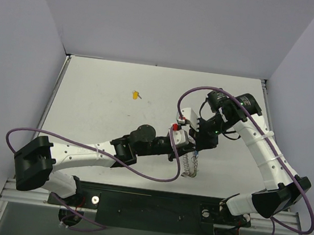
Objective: Put the keys on the keyring
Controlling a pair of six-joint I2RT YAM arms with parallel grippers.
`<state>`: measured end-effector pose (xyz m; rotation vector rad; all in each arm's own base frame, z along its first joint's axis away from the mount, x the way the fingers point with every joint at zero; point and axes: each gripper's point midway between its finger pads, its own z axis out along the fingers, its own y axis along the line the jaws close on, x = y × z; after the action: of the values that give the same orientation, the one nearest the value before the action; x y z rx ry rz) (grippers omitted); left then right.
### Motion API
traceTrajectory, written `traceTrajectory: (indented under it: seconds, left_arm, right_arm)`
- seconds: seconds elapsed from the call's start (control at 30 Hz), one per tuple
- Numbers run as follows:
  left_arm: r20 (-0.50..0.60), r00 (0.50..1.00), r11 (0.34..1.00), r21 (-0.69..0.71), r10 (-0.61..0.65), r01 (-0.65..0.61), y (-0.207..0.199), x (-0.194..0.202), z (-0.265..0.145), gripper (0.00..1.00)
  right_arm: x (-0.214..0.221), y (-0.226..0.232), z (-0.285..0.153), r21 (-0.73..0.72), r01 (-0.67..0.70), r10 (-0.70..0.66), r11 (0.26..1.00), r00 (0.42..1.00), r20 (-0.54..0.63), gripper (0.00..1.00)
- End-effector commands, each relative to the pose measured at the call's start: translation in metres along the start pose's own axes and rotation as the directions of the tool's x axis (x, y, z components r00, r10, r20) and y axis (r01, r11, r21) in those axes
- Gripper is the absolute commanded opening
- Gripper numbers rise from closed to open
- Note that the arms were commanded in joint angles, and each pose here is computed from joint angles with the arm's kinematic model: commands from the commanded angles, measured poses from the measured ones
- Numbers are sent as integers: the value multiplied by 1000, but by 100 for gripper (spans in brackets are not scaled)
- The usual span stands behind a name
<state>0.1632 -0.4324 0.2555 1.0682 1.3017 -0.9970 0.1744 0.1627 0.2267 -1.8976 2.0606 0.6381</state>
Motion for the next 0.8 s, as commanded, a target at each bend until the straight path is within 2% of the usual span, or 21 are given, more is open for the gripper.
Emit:
traceTrajectory:
  seconds: [0.0,0.13,0.23,0.47,0.5,0.53,0.6,0.77]
  left_arm:
    - [49,998,1000,13,28,-28,-2,-24,4,27]
    - [55,998,999,16,29,-30,-2,-26,4,23]
    - [60,998,999,19,28,-30,-2,-27,4,0]
    - [90,996,1000,9,-2,1,-2,-34,-2,0]
    - [100,995,1000,-6,-7,8,0,-35,-5,0]
    - [142,989,999,-23,-41,45,1,-38,-11,0]
    - [233,970,995,-68,-62,79,9,-47,-24,0]
    - [431,894,980,-87,-124,178,16,-67,-53,0]
  right_arm:
    - [-1,20,-11,-54,-16,16,998,1000,12,0]
    - [-2,20,-10,-56,-15,16,998,1000,13,0]
    - [-1,20,-10,-56,-16,17,998,1000,13,0]
    - [-4,20,-13,-54,-24,26,998,999,46,0]
    - [-6,19,-16,-55,-39,43,998,996,75,6]
    - [-9,19,-18,-58,-45,51,997,994,96,16]
    - [-11,16,-25,-55,-78,86,995,985,152,27]
    - [-25,25,-42,-65,-47,64,997,953,296,31]
